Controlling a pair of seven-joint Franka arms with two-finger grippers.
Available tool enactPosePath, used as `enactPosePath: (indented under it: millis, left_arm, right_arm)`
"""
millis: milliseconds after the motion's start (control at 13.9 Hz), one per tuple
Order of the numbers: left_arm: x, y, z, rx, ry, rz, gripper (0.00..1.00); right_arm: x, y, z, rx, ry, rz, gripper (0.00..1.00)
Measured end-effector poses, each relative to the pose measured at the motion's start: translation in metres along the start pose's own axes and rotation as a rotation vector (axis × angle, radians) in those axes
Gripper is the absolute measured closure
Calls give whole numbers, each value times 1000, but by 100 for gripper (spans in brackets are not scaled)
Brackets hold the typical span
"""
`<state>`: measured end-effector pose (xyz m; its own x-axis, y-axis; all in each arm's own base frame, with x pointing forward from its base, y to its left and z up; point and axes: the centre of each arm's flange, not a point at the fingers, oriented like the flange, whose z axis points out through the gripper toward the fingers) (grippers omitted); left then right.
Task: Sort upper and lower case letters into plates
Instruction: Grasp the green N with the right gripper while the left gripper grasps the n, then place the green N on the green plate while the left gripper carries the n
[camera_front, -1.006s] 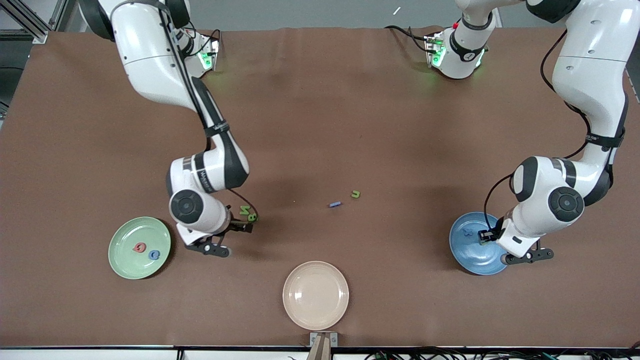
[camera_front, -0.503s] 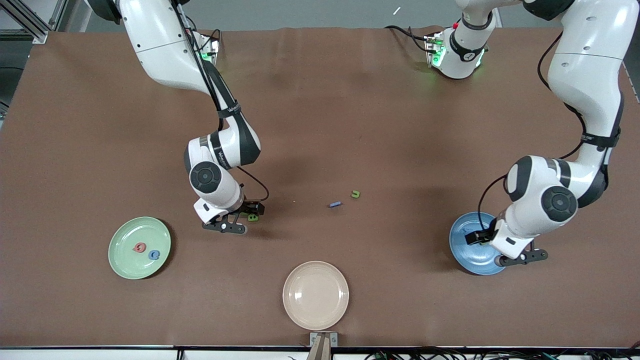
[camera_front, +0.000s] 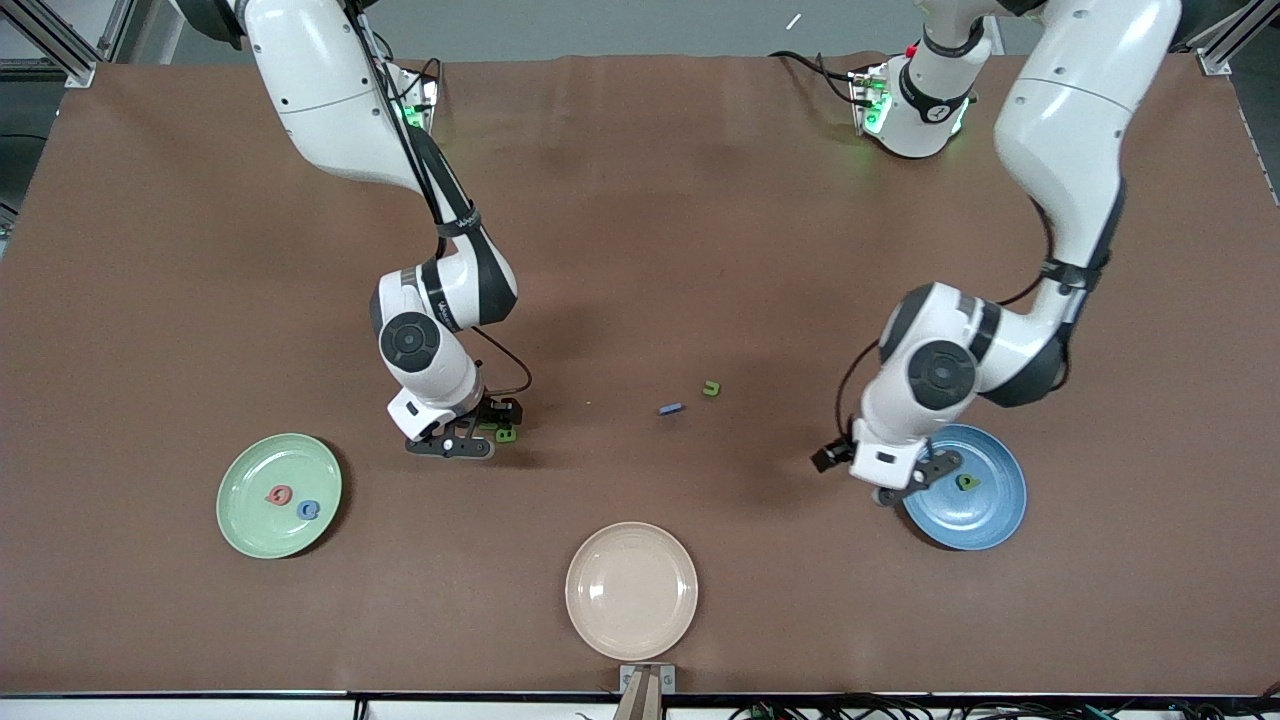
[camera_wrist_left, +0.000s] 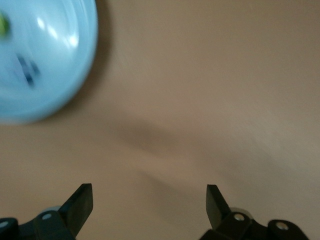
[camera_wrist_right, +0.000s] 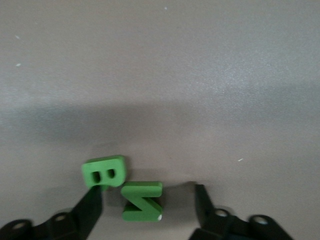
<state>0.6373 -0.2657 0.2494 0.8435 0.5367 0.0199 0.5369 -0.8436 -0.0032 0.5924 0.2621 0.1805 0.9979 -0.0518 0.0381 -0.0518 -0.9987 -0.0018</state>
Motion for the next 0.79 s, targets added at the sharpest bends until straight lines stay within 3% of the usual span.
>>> enactPosePath:
  millis: [72, 216, 359, 575, 647, 790]
  left_arm:
    - [-21, 14, 2, 1, -4, -62, 0]
    - [-58, 40, 6, -3, -13, -158, 0]
    - [-88, 59, 12, -3, -28, -250, 1]
    - [-117, 70, 32, 25, -47, -382, 4]
    - [-124, 71, 41, 38, -53, -415, 4]
    - [-131, 72, 57, 60, -62, -461, 12]
  right_arm:
    - [0, -2, -2, 2, 2, -2, 39]
    - [0, -2, -3, 3, 3, -3, 42]
    - [0, -3, -5, 5, 5, -5, 63]
    - [0, -2, -5, 4, 4, -3, 61]
    - [0, -2, -5, 2, 2, -2, 56]
    - [-2, 0, -5, -4, -16, -2, 36]
